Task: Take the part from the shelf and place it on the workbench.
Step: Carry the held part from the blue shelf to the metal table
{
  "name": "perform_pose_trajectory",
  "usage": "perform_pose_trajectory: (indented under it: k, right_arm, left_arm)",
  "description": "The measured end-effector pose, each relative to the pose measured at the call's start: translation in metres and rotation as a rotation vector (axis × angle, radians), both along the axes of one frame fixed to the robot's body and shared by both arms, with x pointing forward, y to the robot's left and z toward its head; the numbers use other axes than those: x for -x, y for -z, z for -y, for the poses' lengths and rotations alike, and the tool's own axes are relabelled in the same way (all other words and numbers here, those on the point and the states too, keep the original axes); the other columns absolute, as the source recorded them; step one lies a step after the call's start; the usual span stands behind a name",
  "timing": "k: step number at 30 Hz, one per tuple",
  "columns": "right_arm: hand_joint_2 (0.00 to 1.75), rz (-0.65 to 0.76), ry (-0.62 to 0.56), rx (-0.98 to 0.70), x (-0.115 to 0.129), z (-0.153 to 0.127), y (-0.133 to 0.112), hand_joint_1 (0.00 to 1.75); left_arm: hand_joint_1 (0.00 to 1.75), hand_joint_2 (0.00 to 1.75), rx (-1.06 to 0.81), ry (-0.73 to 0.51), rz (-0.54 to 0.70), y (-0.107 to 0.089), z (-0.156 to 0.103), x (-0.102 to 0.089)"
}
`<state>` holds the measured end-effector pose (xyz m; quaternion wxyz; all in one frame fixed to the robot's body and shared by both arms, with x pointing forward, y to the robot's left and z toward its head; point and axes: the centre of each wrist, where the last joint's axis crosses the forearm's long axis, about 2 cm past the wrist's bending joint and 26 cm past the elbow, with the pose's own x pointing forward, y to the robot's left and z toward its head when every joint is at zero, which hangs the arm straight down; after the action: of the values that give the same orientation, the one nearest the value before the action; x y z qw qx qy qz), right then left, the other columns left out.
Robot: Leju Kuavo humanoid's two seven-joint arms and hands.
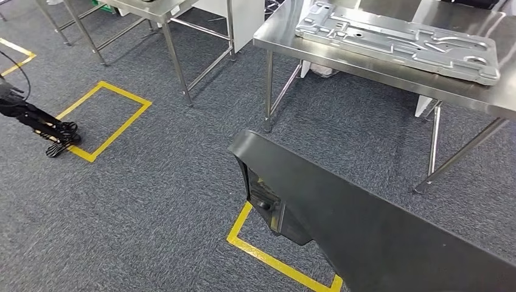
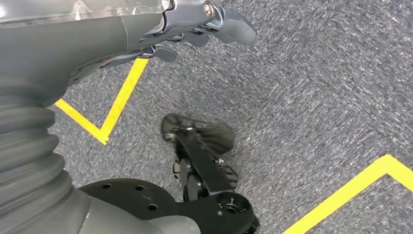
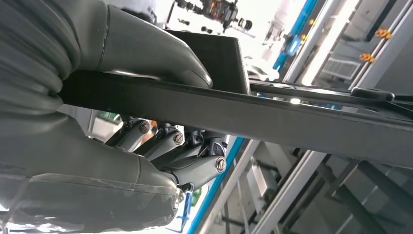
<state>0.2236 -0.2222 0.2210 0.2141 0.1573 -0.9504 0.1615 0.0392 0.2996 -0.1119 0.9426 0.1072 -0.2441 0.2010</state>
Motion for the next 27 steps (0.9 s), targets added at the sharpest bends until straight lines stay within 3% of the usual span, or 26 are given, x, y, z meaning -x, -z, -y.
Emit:
perform_pose_trajectory:
  k: [11,27]
  right_arm:
    - [1.75,0.037,-0.033,-0.002,-0.016,0.005,-0.013,1.75]
    - [1.75,0.018,-0.054,0.015,-0.027,0.006,-0.01,1.75]
  left_arm:
    - [0.0,1.75,0.016,0.008,-0.003,0.0,-0.002,-0.003]
    - [0.0,1.75,0.021,0.018,0.002,0.0,0.0,-0.002]
